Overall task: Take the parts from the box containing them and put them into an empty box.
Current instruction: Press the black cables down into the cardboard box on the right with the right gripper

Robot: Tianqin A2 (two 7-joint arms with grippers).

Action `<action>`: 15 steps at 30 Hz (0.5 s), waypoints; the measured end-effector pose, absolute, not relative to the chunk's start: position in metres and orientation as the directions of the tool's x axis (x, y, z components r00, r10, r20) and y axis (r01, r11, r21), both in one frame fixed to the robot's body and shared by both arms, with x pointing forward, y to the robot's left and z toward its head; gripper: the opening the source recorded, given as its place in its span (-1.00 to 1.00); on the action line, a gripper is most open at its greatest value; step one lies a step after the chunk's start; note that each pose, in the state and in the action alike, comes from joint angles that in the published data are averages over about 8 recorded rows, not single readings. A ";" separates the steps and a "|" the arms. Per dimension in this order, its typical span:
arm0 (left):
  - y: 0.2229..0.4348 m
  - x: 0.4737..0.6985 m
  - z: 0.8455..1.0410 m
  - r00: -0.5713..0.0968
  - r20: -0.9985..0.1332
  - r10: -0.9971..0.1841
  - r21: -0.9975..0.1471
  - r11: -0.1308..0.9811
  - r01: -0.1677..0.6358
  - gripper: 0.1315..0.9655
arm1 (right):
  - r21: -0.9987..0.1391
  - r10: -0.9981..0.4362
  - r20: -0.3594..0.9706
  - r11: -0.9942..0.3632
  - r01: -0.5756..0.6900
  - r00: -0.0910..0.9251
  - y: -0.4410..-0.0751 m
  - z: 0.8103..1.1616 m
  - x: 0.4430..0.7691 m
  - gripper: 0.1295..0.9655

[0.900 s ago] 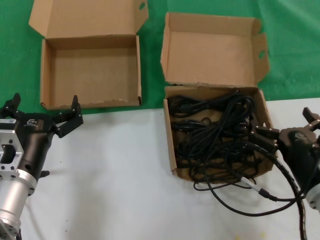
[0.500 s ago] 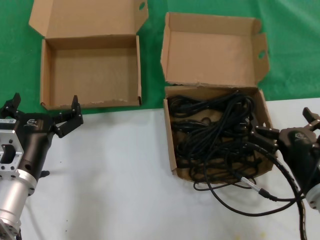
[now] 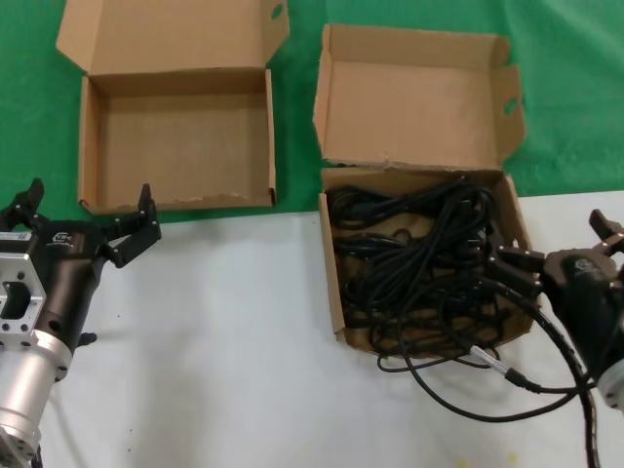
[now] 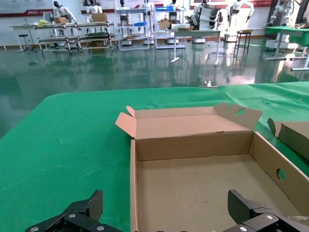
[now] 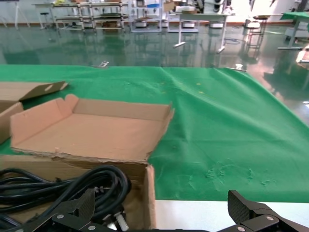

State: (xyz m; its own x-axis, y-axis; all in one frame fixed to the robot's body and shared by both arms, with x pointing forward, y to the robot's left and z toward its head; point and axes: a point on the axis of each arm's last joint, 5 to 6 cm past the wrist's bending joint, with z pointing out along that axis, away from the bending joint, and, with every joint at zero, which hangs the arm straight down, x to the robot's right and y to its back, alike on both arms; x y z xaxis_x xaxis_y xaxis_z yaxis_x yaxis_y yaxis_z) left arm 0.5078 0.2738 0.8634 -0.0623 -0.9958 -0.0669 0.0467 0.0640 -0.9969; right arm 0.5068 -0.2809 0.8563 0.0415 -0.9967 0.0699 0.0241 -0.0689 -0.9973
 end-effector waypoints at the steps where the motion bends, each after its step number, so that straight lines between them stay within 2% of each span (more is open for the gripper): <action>1: 0.274 0.508 0.863 -0.062 -0.067 -0.996 -0.997 0.064 0.047 0.96 | -0.997 -0.997 0.068 -0.067 0.025 0.045 -0.281 0.857 0.506 1.00; 9: 0.274 0.508 0.863 -0.062 -0.067 -0.996 -0.997 0.064 0.047 0.76 | -0.995 -0.987 0.089 -0.083 0.051 0.134 -0.296 0.877 0.500 1.00; 15: 0.274 0.508 0.863 -0.062 -0.067 -0.996 -0.997 0.064 0.047 0.54 | -0.966 -0.921 0.260 -0.245 0.088 0.290 -0.312 0.909 0.498 1.00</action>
State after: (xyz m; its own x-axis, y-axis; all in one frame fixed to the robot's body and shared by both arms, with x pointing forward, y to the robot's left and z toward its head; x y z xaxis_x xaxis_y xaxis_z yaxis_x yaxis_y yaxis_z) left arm 0.5078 0.2738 0.8634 -0.0623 -0.9958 -0.0670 0.0467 0.0641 -0.9968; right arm 0.4983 -0.3124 0.9086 0.2901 -0.9210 0.2599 0.0880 -0.2448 -0.9656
